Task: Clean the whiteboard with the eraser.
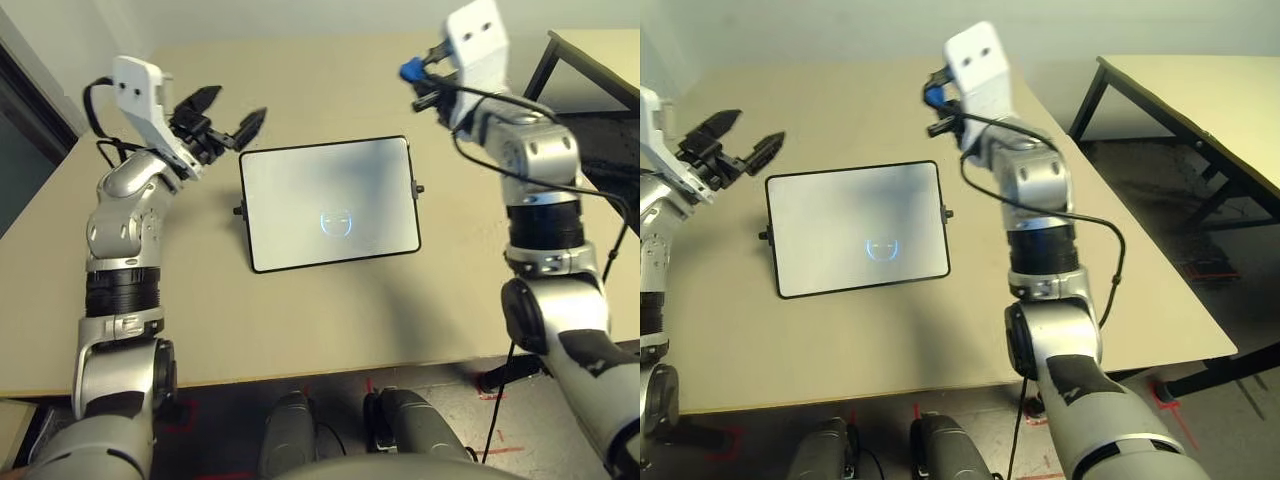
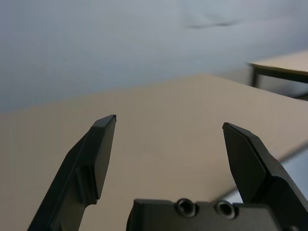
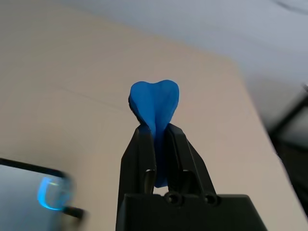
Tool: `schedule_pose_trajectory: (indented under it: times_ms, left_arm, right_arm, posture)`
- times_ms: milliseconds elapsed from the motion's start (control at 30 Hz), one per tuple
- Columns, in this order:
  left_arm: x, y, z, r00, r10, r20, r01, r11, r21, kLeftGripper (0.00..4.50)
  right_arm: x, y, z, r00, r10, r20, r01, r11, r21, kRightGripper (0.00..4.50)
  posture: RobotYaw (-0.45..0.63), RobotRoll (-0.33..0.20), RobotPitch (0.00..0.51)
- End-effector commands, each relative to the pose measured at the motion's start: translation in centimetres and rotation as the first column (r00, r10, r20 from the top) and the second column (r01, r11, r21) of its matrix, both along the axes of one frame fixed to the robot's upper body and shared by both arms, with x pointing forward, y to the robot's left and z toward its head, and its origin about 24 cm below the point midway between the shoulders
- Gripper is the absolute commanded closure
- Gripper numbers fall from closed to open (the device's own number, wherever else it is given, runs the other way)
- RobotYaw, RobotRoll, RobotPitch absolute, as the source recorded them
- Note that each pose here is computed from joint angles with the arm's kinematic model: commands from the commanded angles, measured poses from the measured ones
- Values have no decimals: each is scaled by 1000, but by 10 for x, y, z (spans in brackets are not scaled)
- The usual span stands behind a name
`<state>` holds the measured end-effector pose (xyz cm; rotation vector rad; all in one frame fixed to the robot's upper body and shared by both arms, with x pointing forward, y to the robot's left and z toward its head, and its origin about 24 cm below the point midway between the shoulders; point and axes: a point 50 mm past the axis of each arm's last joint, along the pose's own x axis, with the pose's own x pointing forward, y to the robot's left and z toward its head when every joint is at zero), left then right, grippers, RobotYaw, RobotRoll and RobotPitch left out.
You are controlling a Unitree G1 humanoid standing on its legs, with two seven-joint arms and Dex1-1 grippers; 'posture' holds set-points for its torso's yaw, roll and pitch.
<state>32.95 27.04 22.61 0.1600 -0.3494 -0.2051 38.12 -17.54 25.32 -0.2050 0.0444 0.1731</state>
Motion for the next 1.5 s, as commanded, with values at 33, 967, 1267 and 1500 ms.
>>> schedule_pose_trajectory:
  times_ms: [33,967,1267,1500]
  left_arm:
    - [-5,24,-17,990,142,-13,-143,989,-49,0]
    - [-17,57,-92,931,284,-229,-320,938,-136,0]
    - [-11,53,-83,941,285,-183,-315,935,-160,0]
    - [-8,61,-75,921,373,-115,-389,905,-173,0]
  right_arm:
    - [-1,-16,-36,992,-58,-116,60,998,12,4260]
    - [-28,-24,-130,872,-125,-473,158,987,29,3267]
    - [-14,-43,-81,980,-144,-140,162,978,128,270]
    - [-7,-104,-92,952,-305,17,294,931,217,6]
  posture:
    - [-3,0,72]
    - [3,0,77]
    - [-17,0,81]
    - [-20,0,83]
